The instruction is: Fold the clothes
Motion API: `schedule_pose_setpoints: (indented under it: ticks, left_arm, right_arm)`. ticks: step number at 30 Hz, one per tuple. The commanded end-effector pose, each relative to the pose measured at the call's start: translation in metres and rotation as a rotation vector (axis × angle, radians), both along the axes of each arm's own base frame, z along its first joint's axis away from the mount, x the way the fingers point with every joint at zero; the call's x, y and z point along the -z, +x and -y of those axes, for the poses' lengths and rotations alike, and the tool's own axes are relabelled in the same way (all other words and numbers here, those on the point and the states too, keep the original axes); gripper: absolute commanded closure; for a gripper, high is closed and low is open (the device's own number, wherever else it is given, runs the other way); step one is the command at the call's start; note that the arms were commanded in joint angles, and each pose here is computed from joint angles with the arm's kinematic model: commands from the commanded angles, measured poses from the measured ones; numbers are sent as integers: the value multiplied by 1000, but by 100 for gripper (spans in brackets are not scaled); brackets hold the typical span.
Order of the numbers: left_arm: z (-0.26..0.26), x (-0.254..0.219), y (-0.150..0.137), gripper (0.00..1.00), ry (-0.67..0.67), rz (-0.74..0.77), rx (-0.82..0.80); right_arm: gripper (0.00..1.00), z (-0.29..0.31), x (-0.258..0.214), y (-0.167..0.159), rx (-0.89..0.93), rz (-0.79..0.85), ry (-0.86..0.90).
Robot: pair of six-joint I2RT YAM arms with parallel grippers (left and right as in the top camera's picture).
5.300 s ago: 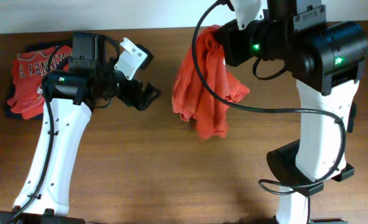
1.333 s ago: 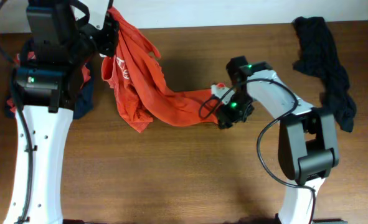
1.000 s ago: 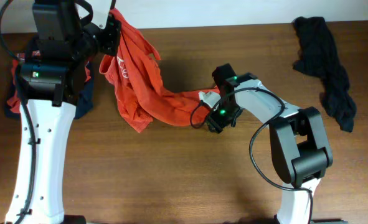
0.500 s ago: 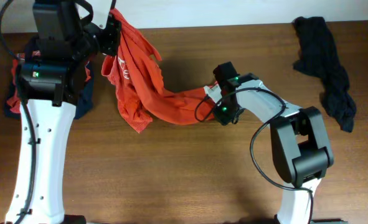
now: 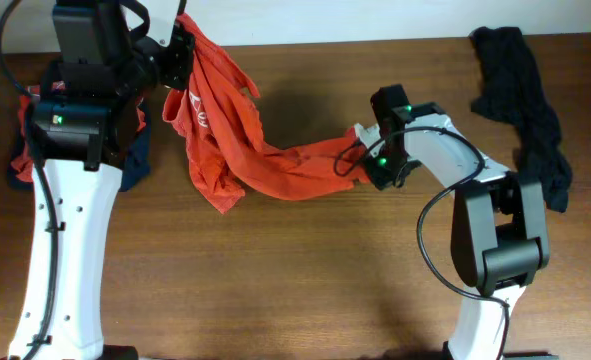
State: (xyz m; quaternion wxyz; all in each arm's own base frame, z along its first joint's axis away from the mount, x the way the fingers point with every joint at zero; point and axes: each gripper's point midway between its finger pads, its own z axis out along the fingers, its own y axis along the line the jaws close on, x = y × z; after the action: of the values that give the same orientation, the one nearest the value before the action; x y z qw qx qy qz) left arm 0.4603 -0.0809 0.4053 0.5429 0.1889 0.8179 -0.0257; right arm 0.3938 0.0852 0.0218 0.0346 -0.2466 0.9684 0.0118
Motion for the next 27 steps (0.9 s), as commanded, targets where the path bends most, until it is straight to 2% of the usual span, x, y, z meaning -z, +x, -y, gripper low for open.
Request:
schedule_pose_setpoints:
  ticks: [1,5,8,15,27]
  left_arm:
    - [-2,-11,-2,99,-11,21,-10]
    - [-2,-8,-3,99,-9,10,-9]
    - [-2,-8,-3,99,-9,9,-9]
    - [-2,-7,-3,99,-8,6,-10]
    - [-2,-7,-3,99,-8,6,-9]
  right_arm:
    - [84,-11,-13,6,-42,12,56]
    - [59,-21,-14,-4,-101,-24,116]
    - [55,-21,-14,-4,-101,-25,115]
    - [53,-35,-16,-7,-132,-33,194]
    - [54,-41,-16,1,-137,3,227]
